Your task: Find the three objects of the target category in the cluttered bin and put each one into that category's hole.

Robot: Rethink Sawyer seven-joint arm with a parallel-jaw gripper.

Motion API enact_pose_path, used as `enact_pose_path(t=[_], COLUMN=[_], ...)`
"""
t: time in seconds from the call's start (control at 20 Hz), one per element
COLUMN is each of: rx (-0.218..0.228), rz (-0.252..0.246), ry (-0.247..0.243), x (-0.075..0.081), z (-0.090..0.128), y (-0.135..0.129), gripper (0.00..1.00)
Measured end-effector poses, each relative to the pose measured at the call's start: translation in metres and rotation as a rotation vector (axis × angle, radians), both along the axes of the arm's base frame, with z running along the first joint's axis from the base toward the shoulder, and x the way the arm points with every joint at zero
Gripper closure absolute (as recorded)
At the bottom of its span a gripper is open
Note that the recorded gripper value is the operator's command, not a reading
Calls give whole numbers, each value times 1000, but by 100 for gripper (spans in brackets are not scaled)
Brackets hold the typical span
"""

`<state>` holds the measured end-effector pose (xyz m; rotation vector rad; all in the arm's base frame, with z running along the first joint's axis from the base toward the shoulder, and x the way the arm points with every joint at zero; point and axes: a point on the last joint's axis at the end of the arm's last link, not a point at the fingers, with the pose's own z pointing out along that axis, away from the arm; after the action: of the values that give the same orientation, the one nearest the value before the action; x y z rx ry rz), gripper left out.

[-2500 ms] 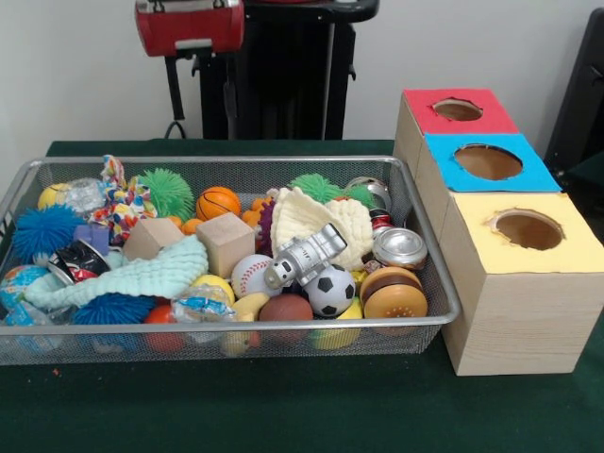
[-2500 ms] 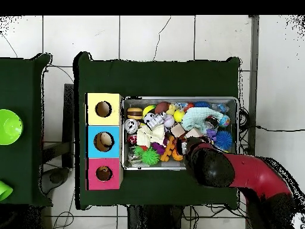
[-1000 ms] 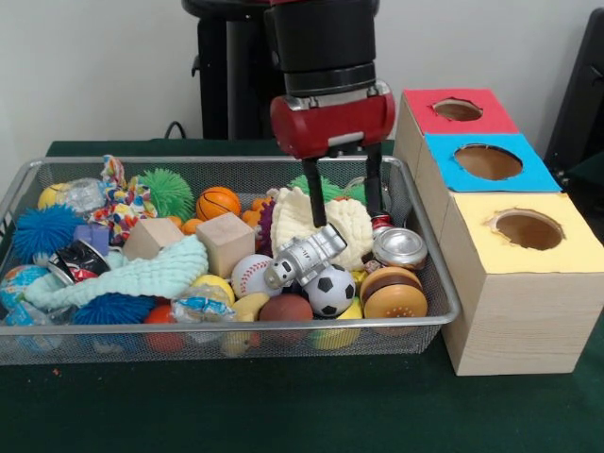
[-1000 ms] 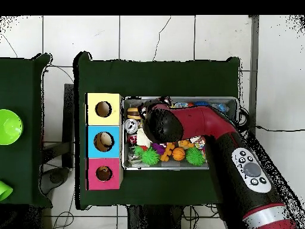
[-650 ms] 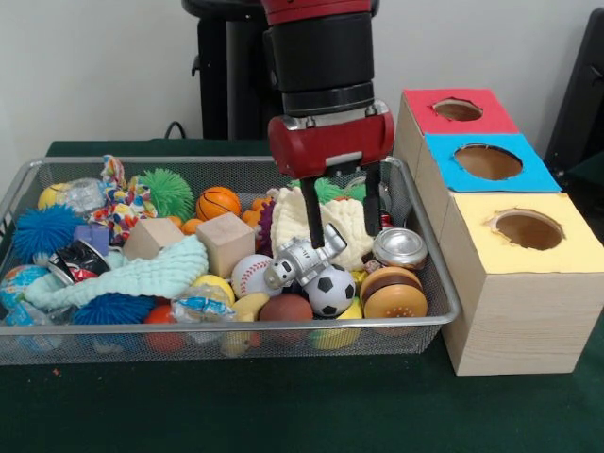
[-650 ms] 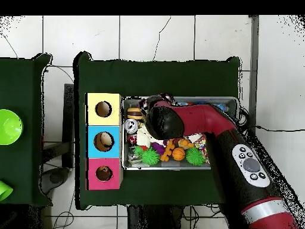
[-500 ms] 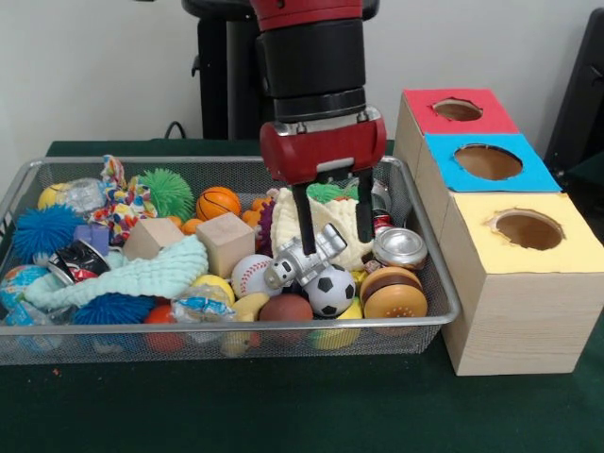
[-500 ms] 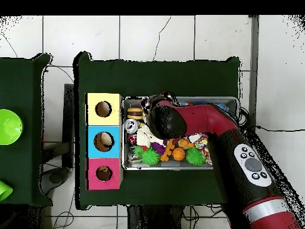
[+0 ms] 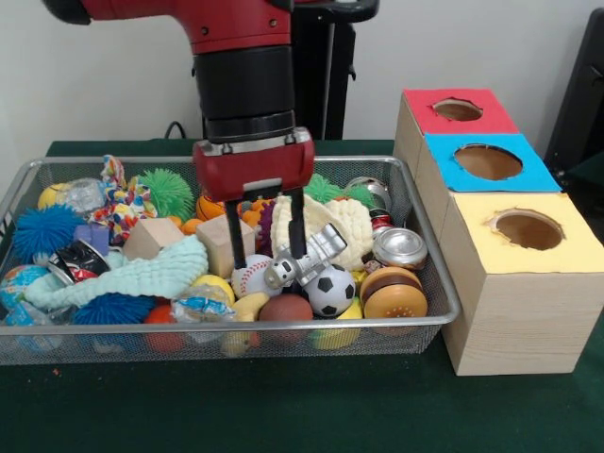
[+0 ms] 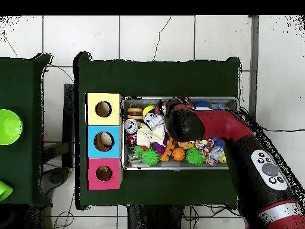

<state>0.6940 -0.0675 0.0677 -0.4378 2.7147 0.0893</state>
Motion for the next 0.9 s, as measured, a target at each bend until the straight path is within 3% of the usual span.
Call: enact_pose_path(t=[0.45,0.9], rx=[32,72], rz=[-40,-50], ry=[49,91], x=[-27,-42], z=[-54,-88], y=[-37,-34], gripper=[0,0])
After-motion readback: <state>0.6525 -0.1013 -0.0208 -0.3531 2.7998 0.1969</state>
